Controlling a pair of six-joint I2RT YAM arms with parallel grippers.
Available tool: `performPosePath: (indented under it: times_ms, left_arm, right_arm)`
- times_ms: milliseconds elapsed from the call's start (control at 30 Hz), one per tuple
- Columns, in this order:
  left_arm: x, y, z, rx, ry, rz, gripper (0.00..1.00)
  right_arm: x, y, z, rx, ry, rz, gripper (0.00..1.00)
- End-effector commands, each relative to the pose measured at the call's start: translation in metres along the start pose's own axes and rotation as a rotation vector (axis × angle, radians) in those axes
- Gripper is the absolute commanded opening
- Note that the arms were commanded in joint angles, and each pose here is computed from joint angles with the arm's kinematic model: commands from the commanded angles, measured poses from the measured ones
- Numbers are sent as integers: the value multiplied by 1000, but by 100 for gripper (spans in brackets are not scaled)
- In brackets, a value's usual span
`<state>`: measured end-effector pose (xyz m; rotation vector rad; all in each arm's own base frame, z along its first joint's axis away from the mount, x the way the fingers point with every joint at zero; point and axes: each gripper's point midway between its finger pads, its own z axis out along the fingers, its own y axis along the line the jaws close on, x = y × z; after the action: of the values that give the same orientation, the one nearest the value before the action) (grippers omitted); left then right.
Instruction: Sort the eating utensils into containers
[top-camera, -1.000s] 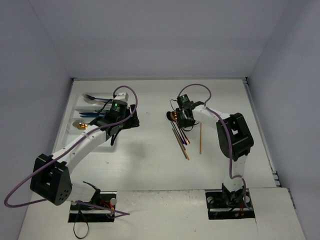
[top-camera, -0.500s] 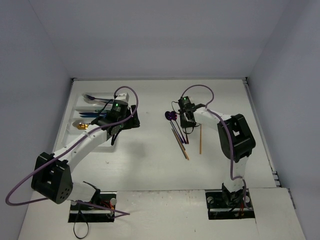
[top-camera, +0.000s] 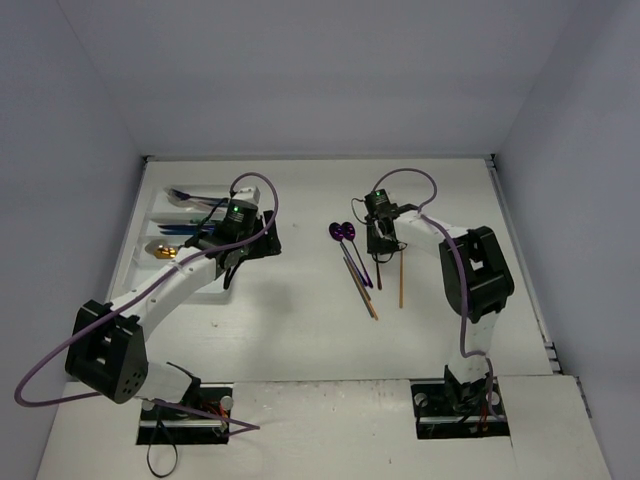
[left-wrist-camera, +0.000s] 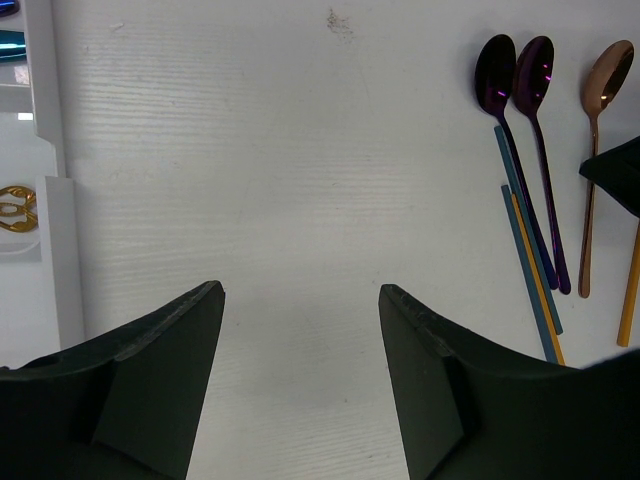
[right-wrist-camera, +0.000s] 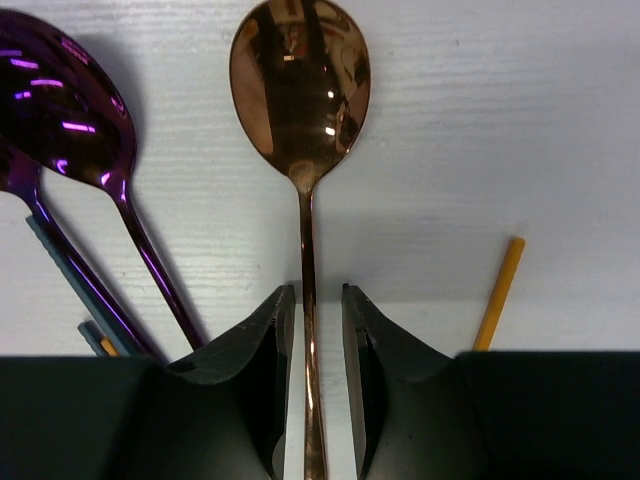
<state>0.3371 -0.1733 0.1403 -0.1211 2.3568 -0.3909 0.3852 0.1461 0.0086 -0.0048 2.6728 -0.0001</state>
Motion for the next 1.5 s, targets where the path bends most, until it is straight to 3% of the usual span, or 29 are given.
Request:
performPosePath:
  times_ms: [0,100,167,233,400,600,967,1167,1300,1467]
  left_arm:
    - [-29,-17,-14,54,-88,-14,61]
    - [-29,-17,-14,55,-90,-16,61]
    - [-29,-22,-15,81,-82,-20,61]
    - [-31,-26,-17,98,-81,-22,61]
    - [-38,-42,-24,160,-82,-24,61]
    - [-59,-84,-40,339,-126,-40,61]
    - [-100,-161,-63,604,-243,-31,61]
    - [-103,-194,-60,605,-276,96,61]
    - [-82,-188,-28,520,-175,143,60]
    - [-79,-197,-19,511,-152,185,55]
  right_arm:
    - [18,-12,17,43,89,12,22]
    - [23,-11,23,38,110,7,17]
    - [27,-10,27,32,126,3,4]
    - [26,-7,26,22,126,-4,0]
    - [1,-9,6,27,41,-23,0]
    - [-45,0,-61,-42,-146,-72,0]
    - [-32,62,-164,-365,-252,-240,0]
    - [-19,80,-190,-460,-272,-271,0]
    - [-17,86,-200,-492,-284,-290,0]
    - [-17,87,-206,-504,-298,-299,0]
